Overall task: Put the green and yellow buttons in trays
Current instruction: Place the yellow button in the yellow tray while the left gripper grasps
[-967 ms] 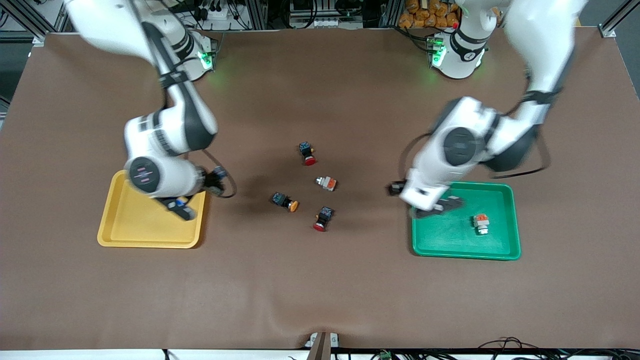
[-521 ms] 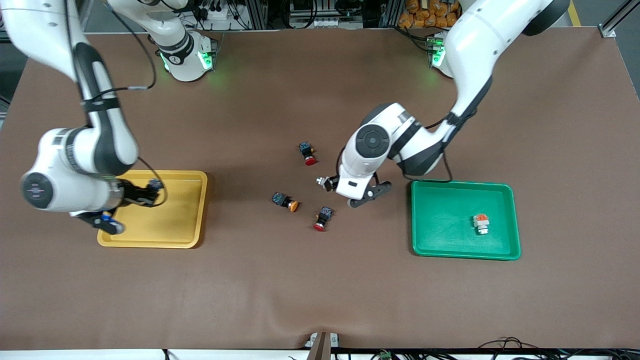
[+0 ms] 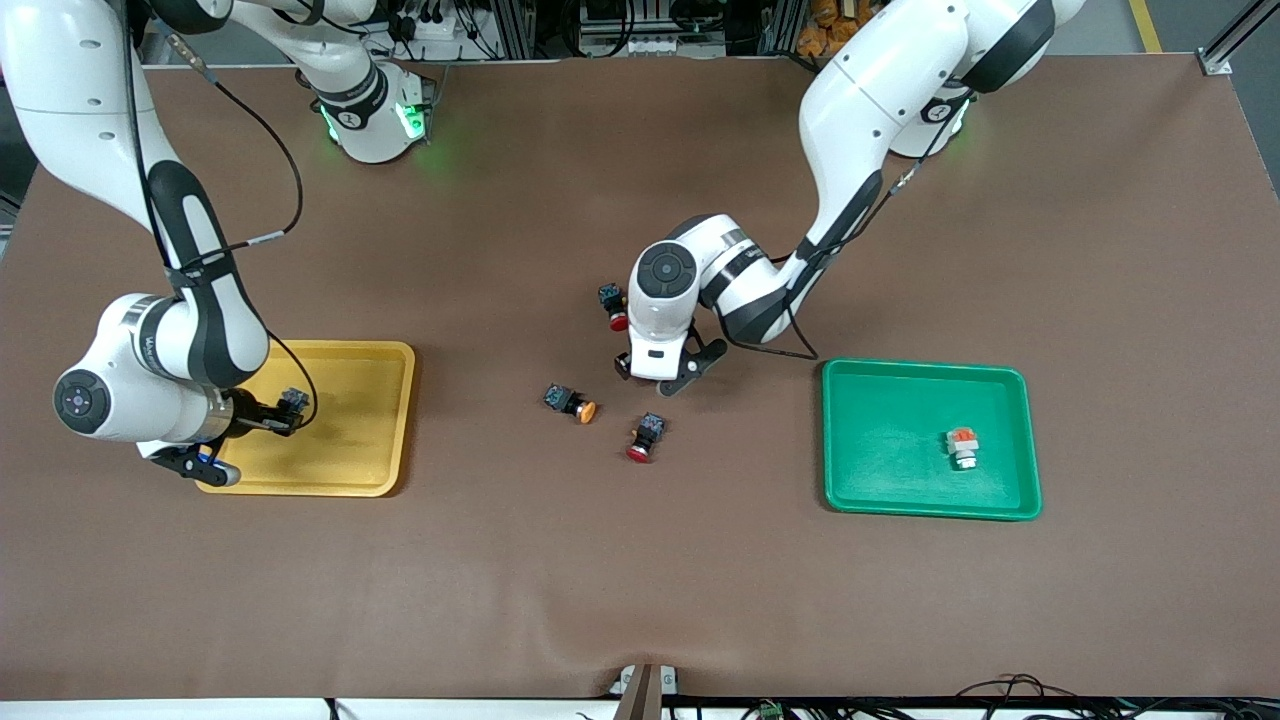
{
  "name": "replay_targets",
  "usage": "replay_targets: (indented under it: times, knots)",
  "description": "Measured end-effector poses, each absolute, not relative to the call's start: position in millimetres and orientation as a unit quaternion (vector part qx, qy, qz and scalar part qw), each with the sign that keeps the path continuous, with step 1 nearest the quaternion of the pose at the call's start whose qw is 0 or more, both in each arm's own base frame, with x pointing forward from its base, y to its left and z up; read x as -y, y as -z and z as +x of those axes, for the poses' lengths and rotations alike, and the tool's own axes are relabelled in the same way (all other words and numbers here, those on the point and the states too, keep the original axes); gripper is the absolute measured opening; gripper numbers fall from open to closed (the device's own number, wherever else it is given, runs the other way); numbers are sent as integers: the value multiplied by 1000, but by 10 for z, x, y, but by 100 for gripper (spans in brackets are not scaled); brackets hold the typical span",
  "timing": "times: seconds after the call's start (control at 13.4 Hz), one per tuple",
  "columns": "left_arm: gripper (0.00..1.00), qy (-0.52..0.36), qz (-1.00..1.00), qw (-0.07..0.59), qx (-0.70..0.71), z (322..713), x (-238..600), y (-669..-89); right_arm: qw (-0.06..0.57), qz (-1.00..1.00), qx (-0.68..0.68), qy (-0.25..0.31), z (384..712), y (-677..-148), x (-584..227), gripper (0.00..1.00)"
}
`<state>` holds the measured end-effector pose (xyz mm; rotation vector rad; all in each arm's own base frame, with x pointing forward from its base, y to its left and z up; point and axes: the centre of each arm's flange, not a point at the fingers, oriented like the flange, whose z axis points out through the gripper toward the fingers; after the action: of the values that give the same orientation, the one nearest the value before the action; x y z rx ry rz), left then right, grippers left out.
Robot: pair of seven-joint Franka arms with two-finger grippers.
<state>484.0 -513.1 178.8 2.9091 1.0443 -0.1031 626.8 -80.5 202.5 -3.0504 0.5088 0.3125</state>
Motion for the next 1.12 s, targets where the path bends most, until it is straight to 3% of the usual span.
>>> replay_targets:
  times: [0.22,0.52,0.82,1.12]
  knots:
    - [41,32,938,27,-344,4913,5083,-1760,20,-982,-161,-97,6236,-1983,1059,33]
    - [42,10,933,39,-357,5351,4785,-1982,23,-983,-158,-92,6270,-2008,1016,70]
    - [42,-2,954,-7,-301,6110,3671,-2747,26,-978,-185,-94,6317,-2106,887,70]
    - [42,43,968,-56,-242,6390,2590,-2667,17,-953,-280,-111,6366,-2372,33,70]
